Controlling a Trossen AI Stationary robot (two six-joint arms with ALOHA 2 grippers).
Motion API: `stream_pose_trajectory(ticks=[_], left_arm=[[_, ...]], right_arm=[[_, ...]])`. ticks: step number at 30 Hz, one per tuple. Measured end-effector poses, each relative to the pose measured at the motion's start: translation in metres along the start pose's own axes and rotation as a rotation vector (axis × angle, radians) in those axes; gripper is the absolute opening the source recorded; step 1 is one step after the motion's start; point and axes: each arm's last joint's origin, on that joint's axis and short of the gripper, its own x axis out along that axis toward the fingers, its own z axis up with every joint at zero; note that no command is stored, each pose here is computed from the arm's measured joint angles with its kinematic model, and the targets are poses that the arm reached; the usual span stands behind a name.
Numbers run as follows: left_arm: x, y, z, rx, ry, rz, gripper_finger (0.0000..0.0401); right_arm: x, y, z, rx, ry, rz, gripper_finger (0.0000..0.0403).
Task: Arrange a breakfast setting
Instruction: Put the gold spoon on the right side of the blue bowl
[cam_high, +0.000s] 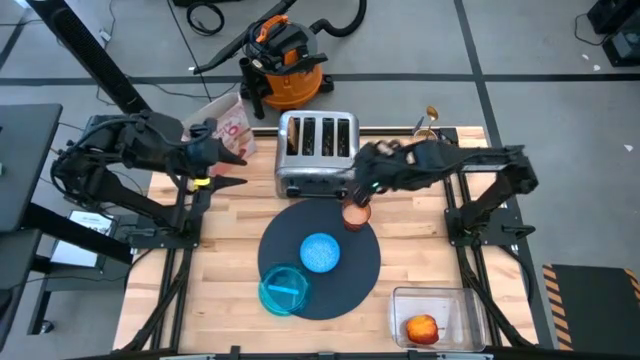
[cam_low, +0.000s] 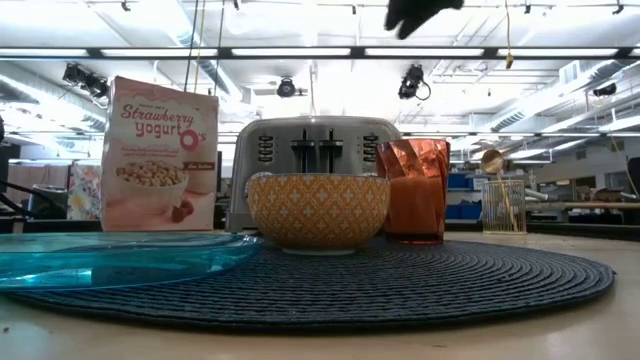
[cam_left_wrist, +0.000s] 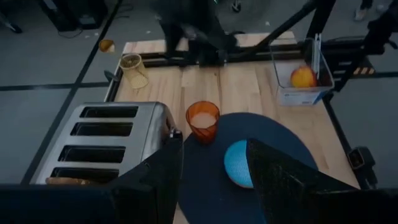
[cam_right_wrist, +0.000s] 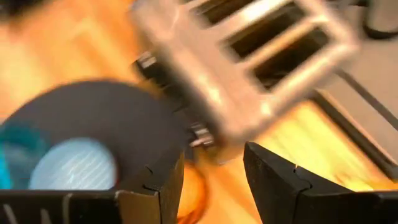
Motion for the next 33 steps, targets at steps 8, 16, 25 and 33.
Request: stream_pose_trajectory(ticks=[8, 16, 25, 33], left_arm=[[-0.011, 0.002, -0.003, -0.006, -0.016, 0.0, 0.0183], [-0.011, 0.002, 0.001, 0.056, -0.059, 0.003, 0.0183], [-0.011, 0.002, 0.0, 0.106, -0.051, 0.001, 0.0183], [-0.005, 0.005, 0.002, 0.113, -0.039, 0.021, 0.0183]], right_arm=[[-0.014, -0.062, -0.02, 0.388, -0.121, -0.222, 0.0181], [0.023, -0.122, -0.026, 0.698, -0.02, -0.411, 0.0196], [0.07, -0.192, -0.006, 0.641, 0.132, -0.586, 0.0196], [0.114, -0.237, -0.003, 0.494, 0.308, -0.677, 0.0196]])
